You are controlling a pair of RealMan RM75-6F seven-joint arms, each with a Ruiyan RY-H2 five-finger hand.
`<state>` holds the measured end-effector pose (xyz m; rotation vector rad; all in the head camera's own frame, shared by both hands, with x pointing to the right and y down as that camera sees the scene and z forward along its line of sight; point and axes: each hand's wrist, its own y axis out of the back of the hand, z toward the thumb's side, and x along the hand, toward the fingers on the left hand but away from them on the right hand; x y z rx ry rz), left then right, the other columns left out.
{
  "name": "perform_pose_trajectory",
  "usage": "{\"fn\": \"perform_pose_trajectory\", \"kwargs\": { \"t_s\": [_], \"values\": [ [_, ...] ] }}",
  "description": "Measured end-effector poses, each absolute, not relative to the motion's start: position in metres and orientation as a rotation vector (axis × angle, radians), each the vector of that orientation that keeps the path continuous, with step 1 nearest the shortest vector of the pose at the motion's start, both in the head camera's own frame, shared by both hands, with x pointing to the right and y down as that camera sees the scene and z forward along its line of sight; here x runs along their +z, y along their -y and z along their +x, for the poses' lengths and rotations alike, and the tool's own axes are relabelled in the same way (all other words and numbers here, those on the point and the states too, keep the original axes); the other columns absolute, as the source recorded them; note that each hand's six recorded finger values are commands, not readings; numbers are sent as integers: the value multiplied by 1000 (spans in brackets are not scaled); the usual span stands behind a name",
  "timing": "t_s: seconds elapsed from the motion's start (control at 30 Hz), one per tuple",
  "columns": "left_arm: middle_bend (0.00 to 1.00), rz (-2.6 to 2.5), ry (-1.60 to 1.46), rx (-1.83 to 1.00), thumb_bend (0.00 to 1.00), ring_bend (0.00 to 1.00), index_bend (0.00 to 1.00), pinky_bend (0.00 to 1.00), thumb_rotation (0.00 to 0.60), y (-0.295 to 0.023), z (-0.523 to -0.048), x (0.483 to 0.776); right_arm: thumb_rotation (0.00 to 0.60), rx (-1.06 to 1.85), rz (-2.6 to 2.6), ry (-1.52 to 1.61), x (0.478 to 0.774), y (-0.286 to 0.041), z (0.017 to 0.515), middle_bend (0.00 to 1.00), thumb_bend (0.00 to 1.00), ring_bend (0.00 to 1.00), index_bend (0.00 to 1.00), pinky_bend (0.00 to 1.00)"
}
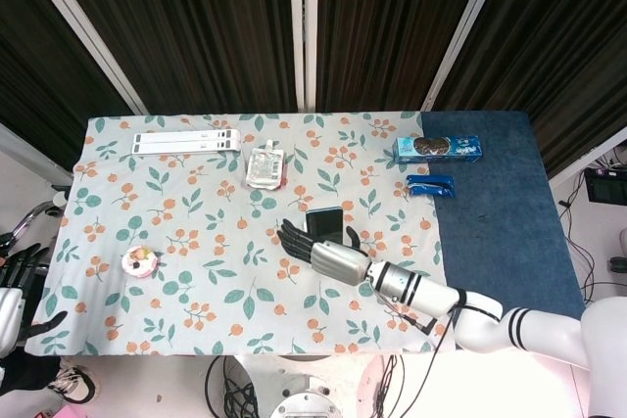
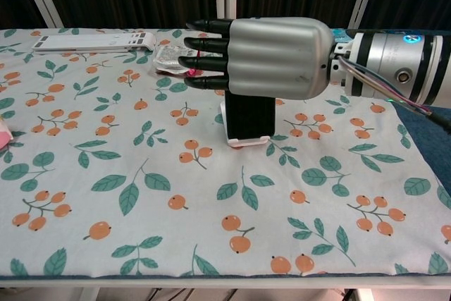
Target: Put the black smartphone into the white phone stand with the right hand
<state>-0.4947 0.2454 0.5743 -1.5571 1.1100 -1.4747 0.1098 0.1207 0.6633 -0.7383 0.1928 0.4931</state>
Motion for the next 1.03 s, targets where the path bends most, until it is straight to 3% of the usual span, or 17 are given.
{"fn": "perform_pose_trajectory", "kwargs": {
  "t_s": [0.23,0.43,0.63,0.87,1.03],
  "values": [
    [77,-1555,-1114,-1471,0,91,109,209,600,-246,-495,573,600,583,-826,20,622,-108,144,0,68,0,0,0],
    [77,-1556,-1110,-1469,0,92,109,209,600,-246,-492,574,600,818,-1049,327,592,-101,230,0,83,0,0,0],
    [77,-1544,-1105,-1450,0,91,108,209,599,-243,-487,573,600,1111,-1390,655,599,-124,325,0,130,0,0,0],
    [77,-1551,-1079,-1433,0,91,107,209,599,-238,-480,572,600,1406,-1558,1109,617,-183,435,0,130,0,0,0],
    [77,-1547,-1056,-1423,0,91,107,209,597,-235,-478,572,600,1516,-1486,1225,624,-212,477,0,132,0,0,0]
  ]
}}
